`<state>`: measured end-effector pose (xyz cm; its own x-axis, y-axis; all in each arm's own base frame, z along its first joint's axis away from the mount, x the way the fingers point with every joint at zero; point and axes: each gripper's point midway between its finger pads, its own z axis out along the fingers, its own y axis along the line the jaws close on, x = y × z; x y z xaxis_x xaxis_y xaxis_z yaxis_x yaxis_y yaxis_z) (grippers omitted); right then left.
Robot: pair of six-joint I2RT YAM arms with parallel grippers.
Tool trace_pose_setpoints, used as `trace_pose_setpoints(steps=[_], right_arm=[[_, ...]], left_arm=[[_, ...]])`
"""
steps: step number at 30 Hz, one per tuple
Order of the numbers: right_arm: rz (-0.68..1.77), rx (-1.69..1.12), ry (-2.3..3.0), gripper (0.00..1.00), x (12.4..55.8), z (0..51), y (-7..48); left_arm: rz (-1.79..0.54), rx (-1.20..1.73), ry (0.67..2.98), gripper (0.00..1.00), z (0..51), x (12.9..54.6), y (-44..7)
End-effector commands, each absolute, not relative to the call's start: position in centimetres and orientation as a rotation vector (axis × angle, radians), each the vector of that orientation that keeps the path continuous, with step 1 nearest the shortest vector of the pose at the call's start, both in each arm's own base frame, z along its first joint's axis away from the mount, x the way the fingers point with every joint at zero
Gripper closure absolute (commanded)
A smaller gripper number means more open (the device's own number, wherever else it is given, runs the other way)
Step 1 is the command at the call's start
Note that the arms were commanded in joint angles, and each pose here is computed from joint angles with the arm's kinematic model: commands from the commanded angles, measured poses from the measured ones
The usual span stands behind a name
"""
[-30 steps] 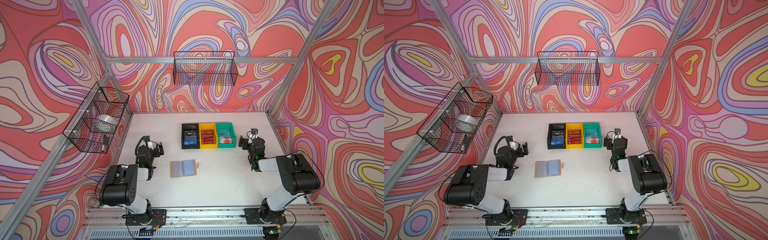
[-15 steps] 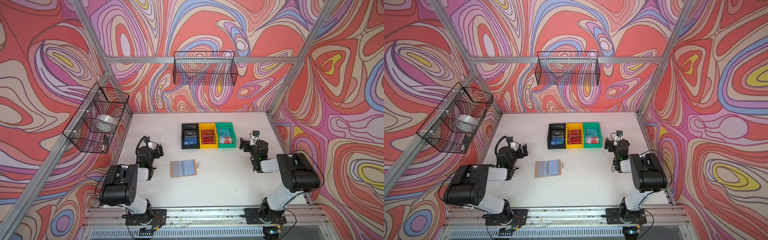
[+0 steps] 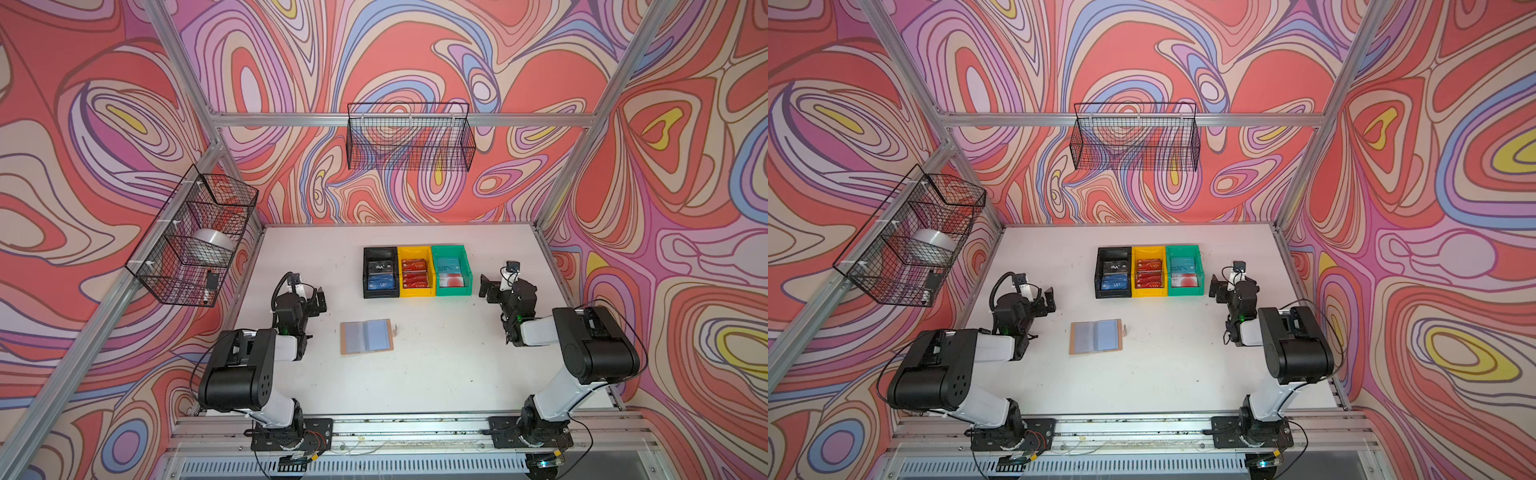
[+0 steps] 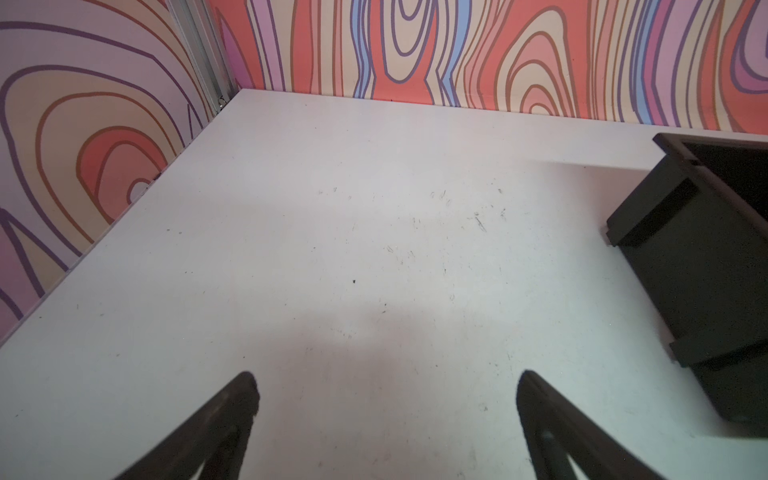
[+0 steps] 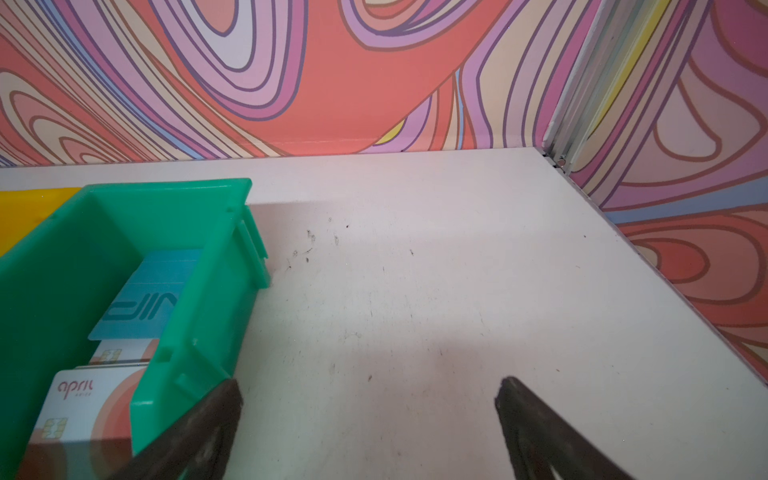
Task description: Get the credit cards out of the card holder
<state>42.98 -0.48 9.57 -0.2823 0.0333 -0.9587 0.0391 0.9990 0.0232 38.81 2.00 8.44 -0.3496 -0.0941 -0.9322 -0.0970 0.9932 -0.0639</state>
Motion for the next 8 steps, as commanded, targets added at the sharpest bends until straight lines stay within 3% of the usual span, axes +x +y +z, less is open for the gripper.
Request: trace_pose_setpoints(steps=[1,8], right_arm=[[0.007,0.054,1.863,0.02,42.9,9.14,-0.39],[0.002,0.055,1.859,0.01,42.87,9.22,-0.43]], left_arm=[[0.017,-0.126,1.914,0.0,8.96,38.93,2.08],[0.01,-0.117,1.919,0.0,8.91,38.98,1.91]])
